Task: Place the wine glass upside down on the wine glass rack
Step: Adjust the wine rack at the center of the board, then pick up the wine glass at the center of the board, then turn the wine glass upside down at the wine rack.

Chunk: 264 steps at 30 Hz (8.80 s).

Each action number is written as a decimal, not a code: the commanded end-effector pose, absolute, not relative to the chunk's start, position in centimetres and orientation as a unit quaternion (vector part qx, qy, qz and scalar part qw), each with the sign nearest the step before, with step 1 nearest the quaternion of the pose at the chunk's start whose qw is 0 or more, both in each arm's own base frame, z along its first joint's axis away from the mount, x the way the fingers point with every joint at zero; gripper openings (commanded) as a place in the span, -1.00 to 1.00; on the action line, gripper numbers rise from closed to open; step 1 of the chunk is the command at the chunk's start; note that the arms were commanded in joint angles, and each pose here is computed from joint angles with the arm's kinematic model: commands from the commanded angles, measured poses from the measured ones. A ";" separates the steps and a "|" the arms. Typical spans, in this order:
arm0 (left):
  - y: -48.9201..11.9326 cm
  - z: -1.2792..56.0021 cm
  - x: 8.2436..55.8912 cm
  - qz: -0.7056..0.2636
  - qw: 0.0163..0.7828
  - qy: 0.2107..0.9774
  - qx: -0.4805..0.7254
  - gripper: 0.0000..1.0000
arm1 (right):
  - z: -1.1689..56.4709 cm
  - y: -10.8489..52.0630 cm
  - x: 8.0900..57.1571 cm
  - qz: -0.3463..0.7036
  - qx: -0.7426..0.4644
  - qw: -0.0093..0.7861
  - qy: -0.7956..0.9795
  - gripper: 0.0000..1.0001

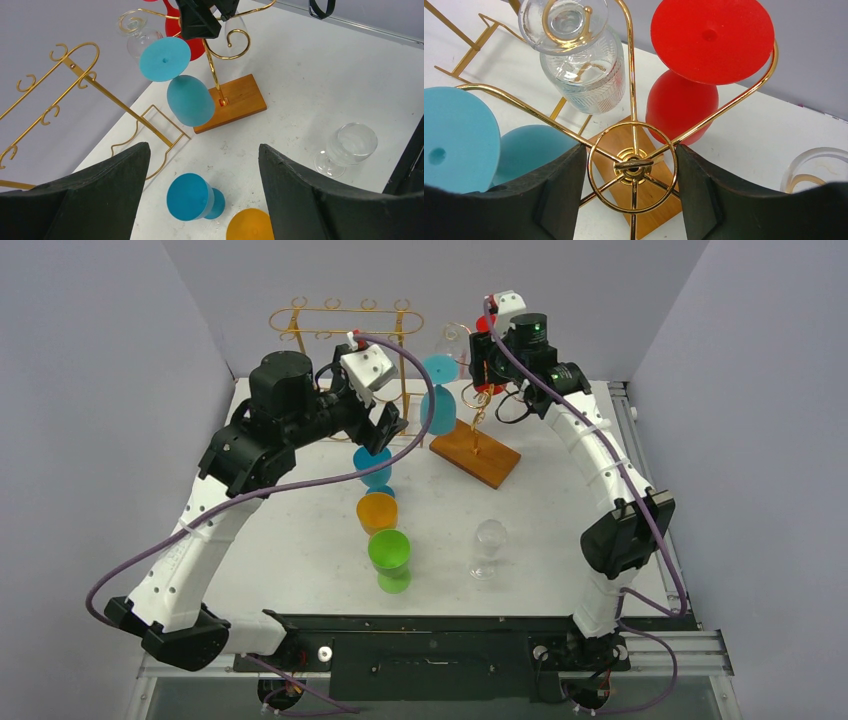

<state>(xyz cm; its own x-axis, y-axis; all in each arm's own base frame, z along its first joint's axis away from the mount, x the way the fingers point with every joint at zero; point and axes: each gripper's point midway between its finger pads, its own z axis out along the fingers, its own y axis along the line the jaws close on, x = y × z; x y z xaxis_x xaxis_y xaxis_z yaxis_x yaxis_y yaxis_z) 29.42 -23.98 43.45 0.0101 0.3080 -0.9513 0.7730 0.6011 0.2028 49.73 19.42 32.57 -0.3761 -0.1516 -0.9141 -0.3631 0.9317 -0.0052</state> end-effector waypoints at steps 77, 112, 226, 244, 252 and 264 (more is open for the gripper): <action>-17.6 38.6 26.8 -0.217 0.535 0.755 0.311 0.93 | 14.3 17.5 21.4 0.158 -0.139 0.276 0.938 -0.44; -27.2 37.0 25.7 -0.426 0.425 0.752 0.268 0.78 | 41.9 20.9 24.6 0.409 -0.079 0.594 0.688 -1.00; -25.7 44.4 21.4 0.044 0.688 0.348 0.635 0.92 | 28.4 19.7 35.8 0.289 -0.158 0.707 0.626 0.10; -25.4 44.7 21.4 0.035 0.689 0.361 0.628 0.92 | 28.0 21.0 40.8 0.307 -0.153 0.703 0.623 0.10; -25.6 44.8 21.6 0.037 0.690 0.360 0.627 0.92 | 27.8 22.0 41.7 0.325 -0.159 0.697 0.619 0.09; -25.7 44.8 21.7 0.040 0.690 0.359 0.628 0.92 | 26.7 24.1 41.0 0.343 -0.188 0.676 0.624 0.07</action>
<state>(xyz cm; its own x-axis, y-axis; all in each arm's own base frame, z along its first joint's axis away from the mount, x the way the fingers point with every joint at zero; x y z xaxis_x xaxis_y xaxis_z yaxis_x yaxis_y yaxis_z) 21.79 -26.13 42.35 0.7324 0.5240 -0.4348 0.4233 0.1498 0.8935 41.39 22.29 24.00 -0.0805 0.2170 -0.9728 -0.6316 0.7440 0.2182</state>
